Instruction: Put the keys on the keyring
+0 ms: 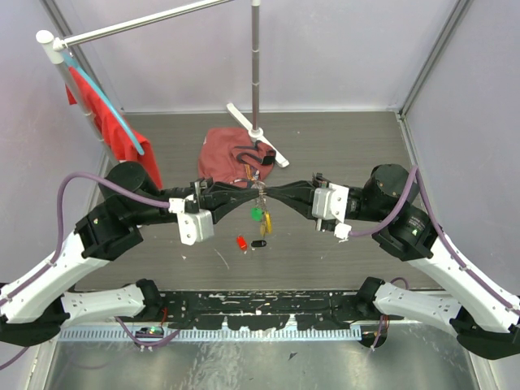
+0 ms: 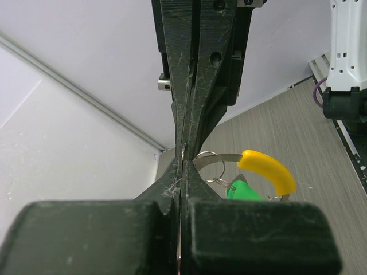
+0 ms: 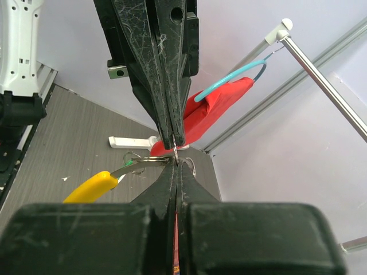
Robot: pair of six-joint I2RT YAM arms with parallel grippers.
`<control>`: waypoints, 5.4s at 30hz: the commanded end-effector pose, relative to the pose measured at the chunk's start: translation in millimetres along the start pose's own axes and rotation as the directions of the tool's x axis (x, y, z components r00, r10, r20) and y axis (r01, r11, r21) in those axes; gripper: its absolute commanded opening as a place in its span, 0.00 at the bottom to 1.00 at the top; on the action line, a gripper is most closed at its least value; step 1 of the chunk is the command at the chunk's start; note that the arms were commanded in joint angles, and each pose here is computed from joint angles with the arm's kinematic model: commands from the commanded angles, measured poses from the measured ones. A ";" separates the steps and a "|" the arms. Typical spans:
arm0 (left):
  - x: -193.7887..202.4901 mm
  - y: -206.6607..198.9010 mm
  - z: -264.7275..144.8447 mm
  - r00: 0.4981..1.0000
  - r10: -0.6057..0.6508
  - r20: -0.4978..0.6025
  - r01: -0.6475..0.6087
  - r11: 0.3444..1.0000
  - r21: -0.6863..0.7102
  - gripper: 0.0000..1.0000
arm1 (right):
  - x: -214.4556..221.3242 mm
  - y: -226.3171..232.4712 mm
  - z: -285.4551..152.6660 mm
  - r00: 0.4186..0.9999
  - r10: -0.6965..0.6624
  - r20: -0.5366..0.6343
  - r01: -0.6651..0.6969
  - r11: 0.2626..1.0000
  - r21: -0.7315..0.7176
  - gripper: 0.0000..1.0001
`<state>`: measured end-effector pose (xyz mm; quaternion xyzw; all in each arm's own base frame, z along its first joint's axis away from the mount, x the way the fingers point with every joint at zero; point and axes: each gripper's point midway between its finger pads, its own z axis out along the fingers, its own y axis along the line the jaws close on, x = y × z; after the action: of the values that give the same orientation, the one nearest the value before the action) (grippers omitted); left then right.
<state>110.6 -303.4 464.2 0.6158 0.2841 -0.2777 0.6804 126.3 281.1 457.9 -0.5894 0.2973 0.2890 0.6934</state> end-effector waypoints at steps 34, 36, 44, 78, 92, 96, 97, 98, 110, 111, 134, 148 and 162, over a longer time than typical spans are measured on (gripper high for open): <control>-0.9 3.1 3.3 1.000 0.017 0.018 -0.017 1.000 -0.017 0.28 | -34.9 -13.8 -3.3 0.994 -0.048 0.094 0.045 0.998 0.036 0.01; -1.0 3.5 3.3 1.000 0.018 0.019 -0.017 1.000 -0.022 0.28 | -35.9 -14.1 -3.3 0.994 -0.049 0.097 0.046 0.998 0.036 0.00; 0.3 3.3 5.3 1.000 0.015 0.019 -0.014 1.000 -0.018 0.26 | -36.3 -13.0 -2.4 0.994 -0.043 0.103 0.040 0.999 0.029 0.01; 2.5 1.6 12.5 1.000 -0.007 0.008 0.007 1.000 0.014 0.00 | -38.3 -11.3 -3.8 0.994 -0.032 0.108 0.030 0.999 0.024 0.01; 24.7 11.1 2.9 0.989 -0.095 -0.113 0.085 0.993 -0.083 0.00 | -35.5 -26.8 -25.1 0.999 -0.042 0.019 0.039 0.990 0.139 0.47; 51.0 8.2 -1.2 0.964 -0.171 -0.205 0.146 0.980 -0.134 0.00 | -27.9 -64.5 -49.0 0.997 0.077 -0.016 -0.064 0.911 0.408 0.46; 56.7 6.4 -2.9 0.958 -0.188 -0.217 0.158 0.977 -0.146 0.00 | -22.8 -77.2 -59.3 0.991 0.131 -0.025 -0.101 0.861 0.499 0.44; 61.3 5.8 -5.5 0.954 -0.202 -0.223 0.168 0.972 -0.162 0.00 | -17.5 -87.6 -69.7 0.982 0.187 -0.031 -0.136 0.806 0.577 0.42; 96.5 -4.7 -34.2 0.881 -0.370 -0.295 0.292 0.916 -0.275 0.00 | 98.0 -101.9 -79.4 0.755 0.636 -0.158 -0.253 0.505 0.825 0.40; 97.9 -5.5 -35.8 0.877 -0.381 -0.293 0.301 0.911 -0.284 0.00 | 108.0 -97.9 -71.5 0.726 0.672 -0.146 -0.316 0.514 0.797 0.40; 96.0 -16.7 -68.9 0.873 -0.420 -0.247 0.321 0.878 -0.356 0.00 | 309.2 94.1 -26.9 0.131 0.988 -0.084 -0.486 0.137 0.863 0.46; 87.0 -13.7 -78.0 0.886 -0.400 -0.234 0.300 0.880 -0.369 0.00 | 334.4 182.1 12.2 -0.009 0.985 -0.169 -0.528 0.139 0.838 0.37; 87.7 -15.5 -78.3 0.887 -0.397 -0.238 0.298 0.883 -0.363 0.00 | 353.8 202.4 21.0 -0.064 0.974 -0.218 -0.507 0.156 0.847 0.35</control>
<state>156.5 -229.7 381.9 0.4723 0.5407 -0.2481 0.6505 197.5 325.7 43.3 -0.1389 0.9244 0.2271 0.2732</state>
